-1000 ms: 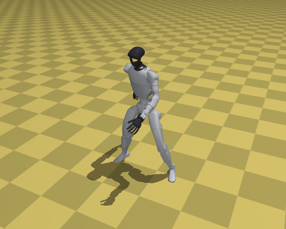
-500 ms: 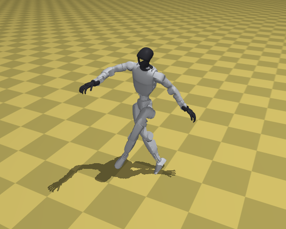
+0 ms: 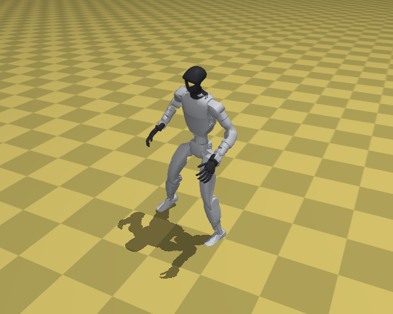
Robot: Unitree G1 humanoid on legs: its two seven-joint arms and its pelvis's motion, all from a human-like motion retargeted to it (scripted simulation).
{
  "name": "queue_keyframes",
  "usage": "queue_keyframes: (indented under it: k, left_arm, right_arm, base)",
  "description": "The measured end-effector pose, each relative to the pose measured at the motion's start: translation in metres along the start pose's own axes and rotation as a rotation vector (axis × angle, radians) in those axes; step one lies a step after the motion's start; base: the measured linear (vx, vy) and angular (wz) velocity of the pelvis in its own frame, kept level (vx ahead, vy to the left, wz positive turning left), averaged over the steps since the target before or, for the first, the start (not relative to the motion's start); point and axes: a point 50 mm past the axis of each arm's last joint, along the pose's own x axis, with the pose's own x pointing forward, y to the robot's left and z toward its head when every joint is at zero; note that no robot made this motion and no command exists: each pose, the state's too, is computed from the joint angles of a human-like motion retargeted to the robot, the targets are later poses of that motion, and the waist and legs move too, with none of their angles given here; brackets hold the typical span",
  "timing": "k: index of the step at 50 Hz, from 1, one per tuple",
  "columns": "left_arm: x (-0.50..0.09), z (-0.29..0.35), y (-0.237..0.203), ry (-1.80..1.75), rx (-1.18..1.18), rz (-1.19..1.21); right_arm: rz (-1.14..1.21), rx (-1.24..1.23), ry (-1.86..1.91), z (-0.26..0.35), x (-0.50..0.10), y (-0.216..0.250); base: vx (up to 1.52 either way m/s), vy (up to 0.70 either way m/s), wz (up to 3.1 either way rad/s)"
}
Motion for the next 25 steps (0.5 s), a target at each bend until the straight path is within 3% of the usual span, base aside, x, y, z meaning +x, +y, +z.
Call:
queue_keyframes:
  k: [6,10,15,20,25]
  left_arm:
    - [0.012,0.154,0.051,-0.649,-0.278,0.161]
    - [-0.001,0.189,0.08,-0.845,-0.174,0.36]
    - [0.008,0.134,0.055,-0.657,0.19,0.398]
    - [0.012,0.07,0.019,-0.397,0.296,0.221]
    - [0.004,0.002,-0.004,-0.119,0.418,0.084]
  right_arm:
    - [-0.012,0.269,0.507,-0.105,-0.088,0.021]
    - [0.06,0.271,0.803,-0.144,-0.099,0.056]
    - [0.177,0.014,0.806,-0.146,-0.089,0.07]
    - [0.09,0.141,0.627,-0.115,-0.06,0.07]
    - [0.183,0.108,0.508,-0.092,-0.033,0.072]
  base:
    - [0.07,-0.92,0.88]
    - [-0.11,-0.73,-0.17]
    - [0.0,-0.46,0.0]
    - [0.07,-0.42,-0.41]
    - [0.01,-0.23,-0.2]
